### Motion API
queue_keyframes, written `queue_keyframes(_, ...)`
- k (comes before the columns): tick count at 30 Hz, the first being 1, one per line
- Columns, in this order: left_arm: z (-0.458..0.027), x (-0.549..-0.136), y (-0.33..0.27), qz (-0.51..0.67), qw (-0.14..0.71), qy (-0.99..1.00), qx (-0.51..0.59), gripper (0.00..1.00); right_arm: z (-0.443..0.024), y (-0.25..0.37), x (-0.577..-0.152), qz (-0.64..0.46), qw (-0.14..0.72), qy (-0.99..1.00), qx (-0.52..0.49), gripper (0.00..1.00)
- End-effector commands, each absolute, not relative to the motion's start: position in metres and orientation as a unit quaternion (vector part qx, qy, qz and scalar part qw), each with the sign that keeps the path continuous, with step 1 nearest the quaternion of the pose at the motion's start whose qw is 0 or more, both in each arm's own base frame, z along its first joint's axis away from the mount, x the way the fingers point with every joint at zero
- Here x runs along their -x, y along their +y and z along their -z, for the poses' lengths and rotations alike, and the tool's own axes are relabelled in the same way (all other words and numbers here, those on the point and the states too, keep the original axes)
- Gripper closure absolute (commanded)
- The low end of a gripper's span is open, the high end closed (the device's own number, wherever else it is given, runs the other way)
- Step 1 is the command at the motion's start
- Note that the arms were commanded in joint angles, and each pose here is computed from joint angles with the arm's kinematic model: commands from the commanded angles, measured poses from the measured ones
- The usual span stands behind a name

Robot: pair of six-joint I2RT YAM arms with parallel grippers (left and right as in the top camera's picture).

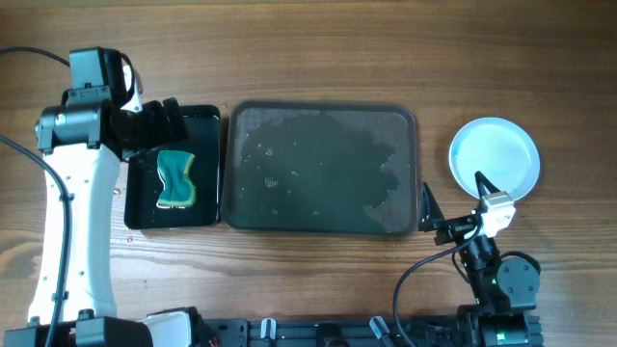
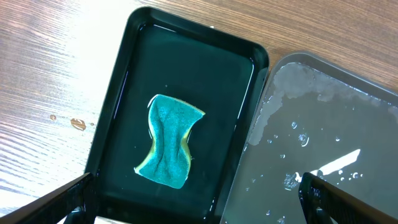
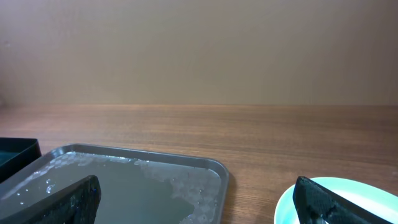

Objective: Clean dirty plates on tray and stack at the side

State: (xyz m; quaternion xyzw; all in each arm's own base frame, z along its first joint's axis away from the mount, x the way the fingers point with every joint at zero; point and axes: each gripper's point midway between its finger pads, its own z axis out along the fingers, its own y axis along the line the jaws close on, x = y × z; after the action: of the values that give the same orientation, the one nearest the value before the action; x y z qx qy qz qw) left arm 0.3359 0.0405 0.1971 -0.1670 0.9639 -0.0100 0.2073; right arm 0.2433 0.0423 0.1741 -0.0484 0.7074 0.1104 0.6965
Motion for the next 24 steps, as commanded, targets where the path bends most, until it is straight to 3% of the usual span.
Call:
queue_keyframes(1, -0.201, -0.338, 0.04, 0.017, 0.213, 0.962, 0.172, 0.0, -0.178, 0.04, -0.243, -0.103, 0.704, 0.701, 0.047, 0.0)
queue_keyframes(5, -0.209, -0.335, 0.045, 0.003, 0.226, 0.958, 0.174, 0.0, -0.178, 0.04, -0.243, -0.103, 0.704, 0.701, 0.047, 0.0)
queue_keyframes(15, -0.279, -0.325, 0.016, 0.039, 0.472, 0.872, 0.125, 0.0, -0.178, 0.04, -0.243, -0.103, 0.704, 0.701, 0.047, 0.0)
queue_keyframes(19, -0.275, -0.307, 0.003, 0.068, 0.561, 0.818, 0.102, 0.0, -0.178, 0.04, -0.243, -0.103, 0.704, 0.701, 0.047, 0.0)
queue_keyframes(24, -0.242, -0.283, -0.001, 0.082, 0.596, 0.792, 0.103, 0.0, -0.178, 0.04, -0.243, -0.103, 0.704, 0.701, 0.047, 0.0)
